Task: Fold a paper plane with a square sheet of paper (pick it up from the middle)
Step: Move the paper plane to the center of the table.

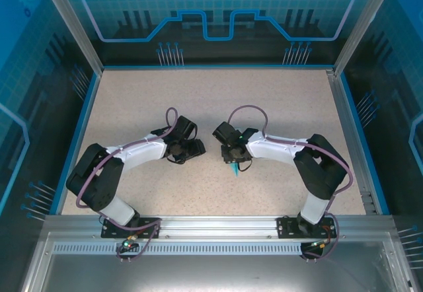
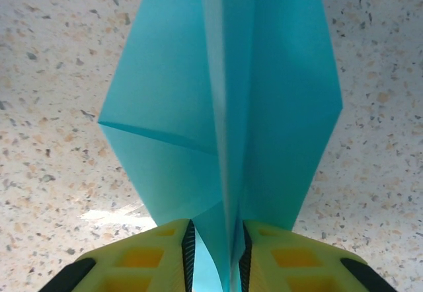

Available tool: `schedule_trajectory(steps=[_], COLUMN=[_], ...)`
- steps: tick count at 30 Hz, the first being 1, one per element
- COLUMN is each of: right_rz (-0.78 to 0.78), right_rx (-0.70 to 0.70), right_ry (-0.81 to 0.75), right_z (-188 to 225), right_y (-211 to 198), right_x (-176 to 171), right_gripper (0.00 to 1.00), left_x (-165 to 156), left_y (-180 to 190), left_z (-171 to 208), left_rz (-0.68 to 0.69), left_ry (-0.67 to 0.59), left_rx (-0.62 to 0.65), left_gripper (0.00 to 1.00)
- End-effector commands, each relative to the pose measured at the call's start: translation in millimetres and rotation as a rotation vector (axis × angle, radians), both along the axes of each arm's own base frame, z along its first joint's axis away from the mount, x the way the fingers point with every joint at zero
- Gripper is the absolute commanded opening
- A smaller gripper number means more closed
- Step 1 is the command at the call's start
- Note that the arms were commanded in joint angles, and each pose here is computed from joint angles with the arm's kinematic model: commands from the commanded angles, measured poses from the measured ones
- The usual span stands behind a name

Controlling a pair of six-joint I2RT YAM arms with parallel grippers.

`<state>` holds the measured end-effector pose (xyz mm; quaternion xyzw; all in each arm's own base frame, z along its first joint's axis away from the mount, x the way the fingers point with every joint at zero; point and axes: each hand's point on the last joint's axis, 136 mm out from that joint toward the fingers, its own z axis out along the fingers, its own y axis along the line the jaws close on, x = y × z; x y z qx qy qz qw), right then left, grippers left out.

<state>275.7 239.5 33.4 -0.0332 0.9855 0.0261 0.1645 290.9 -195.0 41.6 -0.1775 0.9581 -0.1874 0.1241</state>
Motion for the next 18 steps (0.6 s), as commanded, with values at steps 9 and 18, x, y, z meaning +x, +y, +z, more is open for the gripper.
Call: schedule_trajectory(steps=[9,18], right_rz=[-0.040,-0.054], right_rx=[-0.081,-0.058], right_ry=[0.011,-0.045], right_z=[-10.9,10.5], right_y=[-11.8,-8.4], right_x=[3.6,26.1], right_gripper=[0.18,0.06], left_x=[-0.9,-1.4], left_y=[2.5,24.4], left_z=[0.5,11.3], left_rz=[-0.003,0.037], left_ry=[0.010,-0.020], left_rx=[0.007,0.093], left_gripper=[0.60,0.73])
